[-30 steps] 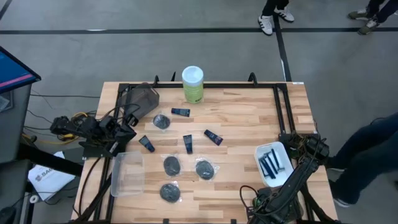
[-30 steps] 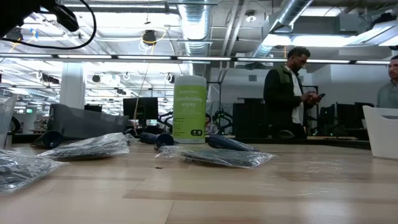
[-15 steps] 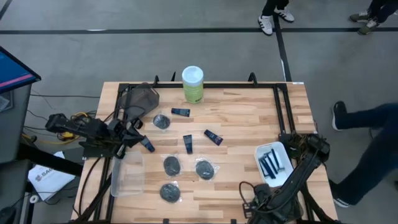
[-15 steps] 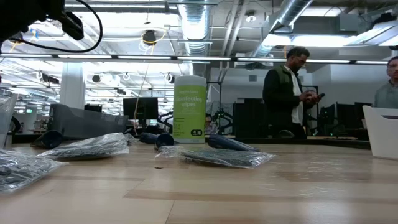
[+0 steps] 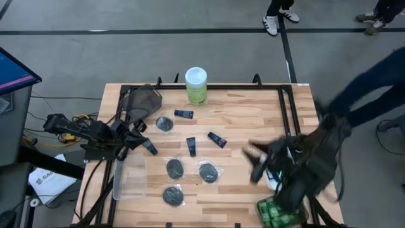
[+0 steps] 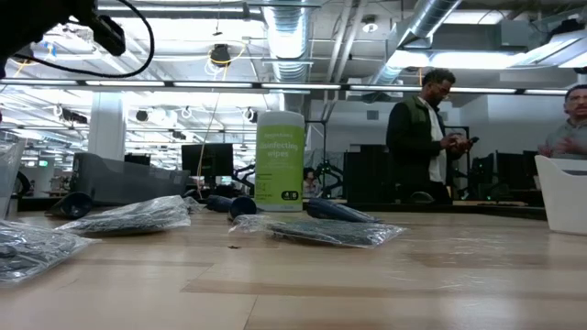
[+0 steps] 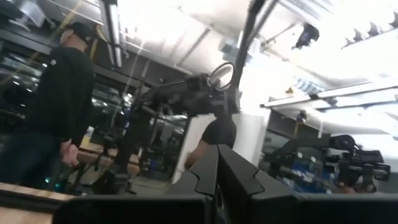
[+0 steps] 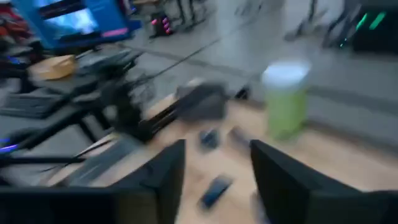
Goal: Pick & Place Travel size toiletries
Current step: Put the black hairbrush into the transparent bin
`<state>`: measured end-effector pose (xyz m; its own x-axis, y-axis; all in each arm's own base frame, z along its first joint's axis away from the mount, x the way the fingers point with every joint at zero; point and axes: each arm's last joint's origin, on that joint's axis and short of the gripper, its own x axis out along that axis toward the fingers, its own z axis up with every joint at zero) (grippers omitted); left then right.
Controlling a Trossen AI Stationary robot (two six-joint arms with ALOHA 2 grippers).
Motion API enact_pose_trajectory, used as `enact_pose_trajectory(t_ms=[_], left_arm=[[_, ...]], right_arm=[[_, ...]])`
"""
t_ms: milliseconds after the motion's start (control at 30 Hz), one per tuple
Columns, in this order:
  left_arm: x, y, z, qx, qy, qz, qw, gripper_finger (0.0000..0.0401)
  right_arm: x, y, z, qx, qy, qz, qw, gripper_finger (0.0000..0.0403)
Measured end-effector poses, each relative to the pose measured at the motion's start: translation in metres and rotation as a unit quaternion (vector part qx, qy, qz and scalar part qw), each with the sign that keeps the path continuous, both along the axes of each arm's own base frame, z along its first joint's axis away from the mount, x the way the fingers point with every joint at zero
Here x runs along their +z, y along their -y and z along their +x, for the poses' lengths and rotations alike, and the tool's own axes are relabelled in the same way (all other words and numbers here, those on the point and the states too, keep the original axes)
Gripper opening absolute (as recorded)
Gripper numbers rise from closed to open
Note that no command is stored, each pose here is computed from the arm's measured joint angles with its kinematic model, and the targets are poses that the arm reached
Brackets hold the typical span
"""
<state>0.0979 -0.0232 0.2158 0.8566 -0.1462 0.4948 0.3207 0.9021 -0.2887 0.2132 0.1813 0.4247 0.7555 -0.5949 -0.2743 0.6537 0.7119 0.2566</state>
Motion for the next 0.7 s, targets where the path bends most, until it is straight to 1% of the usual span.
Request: enact_pose_trajectory(t_ms=[100,200,233,300,400,467,533,567,633,700], left_arm=[[0.002,-0.001,-0.001,0.01,0.009,-0.01,1.0,0.0003],[0.003,-0.001,-0.002,0.004,0.014,-0.029,0.999,0.0003],[0.003,-0.001,-0.002,0.002,0.013,-0.033,0.999,0.0003],[0.004,-0.002,-0.002,0.005,0.016,-0.037,0.999,0.0003],[0.004,-0.003,-0.002,0.018,0.016,-0.046,0.999,0.0003],[0.005,-0.004,-0.003,0.027,0.021,-0.058,0.998,0.0003],[0.006,-0.005,-0.003,0.032,0.026,-0.073,0.996,0.0003],[0.007,-0.005,-0.004,0.036,0.029,-0.079,0.996,0.0003],[0.008,-0.006,-0.004,0.045,0.034,-0.087,0.995,0.0003],[0.008,-0.006,-0.004,0.052,0.034,-0.091,0.994,0.0003]], right_arm=[[0.024,0.041,-0.009,-0.016,-0.032,-0.054,0.998,0.011],[0.043,0.081,-0.021,-0.041,-0.069,-0.1,0.992,0.003],[0.048,0.093,-0.027,-0.049,-0.078,-0.111,0.99,0.0016],[0.057,0.113,-0.034,-0.065,-0.091,-0.125,0.986,0.0012],[0.066,0.138,-0.036,-0.05,-0.112,-0.123,0.985,0.0003],[0.071,0.153,-0.031,-0.011,-0.112,-0.128,0.985,0.0003],[0.075,0.168,-0.021,0.072,-0.088,-0.145,0.983,0.0001],[0.076,0.177,-0.016,0.113,-0.06,-0.159,0.979,0.0001],[0.075,0.193,-0.007,0.183,-0.005,-0.187,0.965,0.0001],[0.068,0.211,-0.001,0.215,0.02,-0.202,0.955,0.0001]])
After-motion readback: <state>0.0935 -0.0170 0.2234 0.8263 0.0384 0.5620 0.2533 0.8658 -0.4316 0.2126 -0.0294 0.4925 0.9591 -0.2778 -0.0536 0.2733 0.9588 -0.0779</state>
